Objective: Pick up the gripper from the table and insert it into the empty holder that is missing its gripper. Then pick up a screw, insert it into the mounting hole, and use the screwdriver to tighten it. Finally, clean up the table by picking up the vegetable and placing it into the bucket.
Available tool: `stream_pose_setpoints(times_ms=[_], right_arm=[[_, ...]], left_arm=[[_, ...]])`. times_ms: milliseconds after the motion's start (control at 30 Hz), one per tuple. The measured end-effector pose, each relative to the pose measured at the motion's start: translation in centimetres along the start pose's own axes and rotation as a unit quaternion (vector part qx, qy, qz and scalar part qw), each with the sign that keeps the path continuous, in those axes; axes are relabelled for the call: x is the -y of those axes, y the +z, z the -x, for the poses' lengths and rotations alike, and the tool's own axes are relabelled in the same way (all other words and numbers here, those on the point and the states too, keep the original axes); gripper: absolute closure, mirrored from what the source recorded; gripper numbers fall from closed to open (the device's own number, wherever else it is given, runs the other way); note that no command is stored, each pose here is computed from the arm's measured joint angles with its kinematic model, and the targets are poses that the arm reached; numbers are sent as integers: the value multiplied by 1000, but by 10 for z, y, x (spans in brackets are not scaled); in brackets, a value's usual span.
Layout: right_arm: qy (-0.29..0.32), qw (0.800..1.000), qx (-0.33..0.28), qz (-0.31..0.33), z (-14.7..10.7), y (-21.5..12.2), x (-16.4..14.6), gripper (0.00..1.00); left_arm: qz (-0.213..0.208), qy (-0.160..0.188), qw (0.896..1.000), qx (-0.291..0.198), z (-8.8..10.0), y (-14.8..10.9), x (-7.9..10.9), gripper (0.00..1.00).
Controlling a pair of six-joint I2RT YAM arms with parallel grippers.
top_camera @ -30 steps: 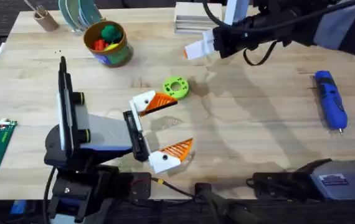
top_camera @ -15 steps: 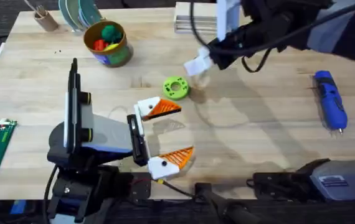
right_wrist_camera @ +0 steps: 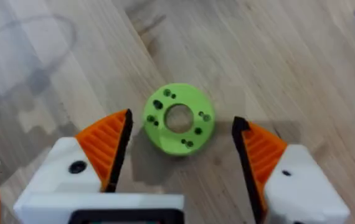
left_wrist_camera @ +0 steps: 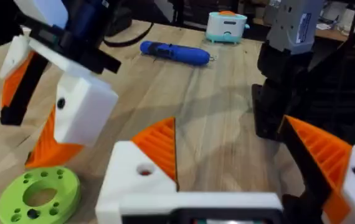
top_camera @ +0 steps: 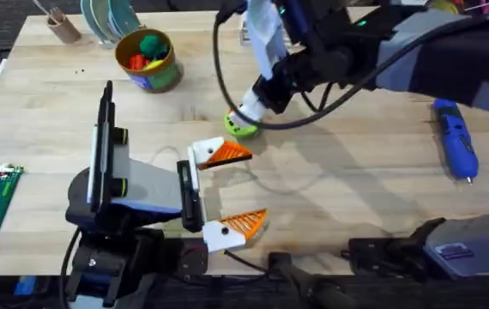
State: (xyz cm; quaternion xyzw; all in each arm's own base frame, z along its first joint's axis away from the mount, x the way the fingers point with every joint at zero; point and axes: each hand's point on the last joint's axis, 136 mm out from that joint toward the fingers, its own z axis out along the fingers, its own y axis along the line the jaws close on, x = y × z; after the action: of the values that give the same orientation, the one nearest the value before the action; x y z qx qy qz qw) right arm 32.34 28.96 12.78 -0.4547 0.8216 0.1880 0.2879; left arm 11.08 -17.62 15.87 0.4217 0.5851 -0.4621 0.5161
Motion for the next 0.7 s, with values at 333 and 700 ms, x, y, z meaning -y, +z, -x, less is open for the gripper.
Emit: stream_pose_setpoints(times_ms=[333,700], right_arm=[[28,999,-23,24,-8,27,-23,14],[72,996,-47,15,-21,49,-23,18]], left_arm=[[-2,0,1000,0,0,0,1,8],[-2,0,1000,0,0,0,1,9]])
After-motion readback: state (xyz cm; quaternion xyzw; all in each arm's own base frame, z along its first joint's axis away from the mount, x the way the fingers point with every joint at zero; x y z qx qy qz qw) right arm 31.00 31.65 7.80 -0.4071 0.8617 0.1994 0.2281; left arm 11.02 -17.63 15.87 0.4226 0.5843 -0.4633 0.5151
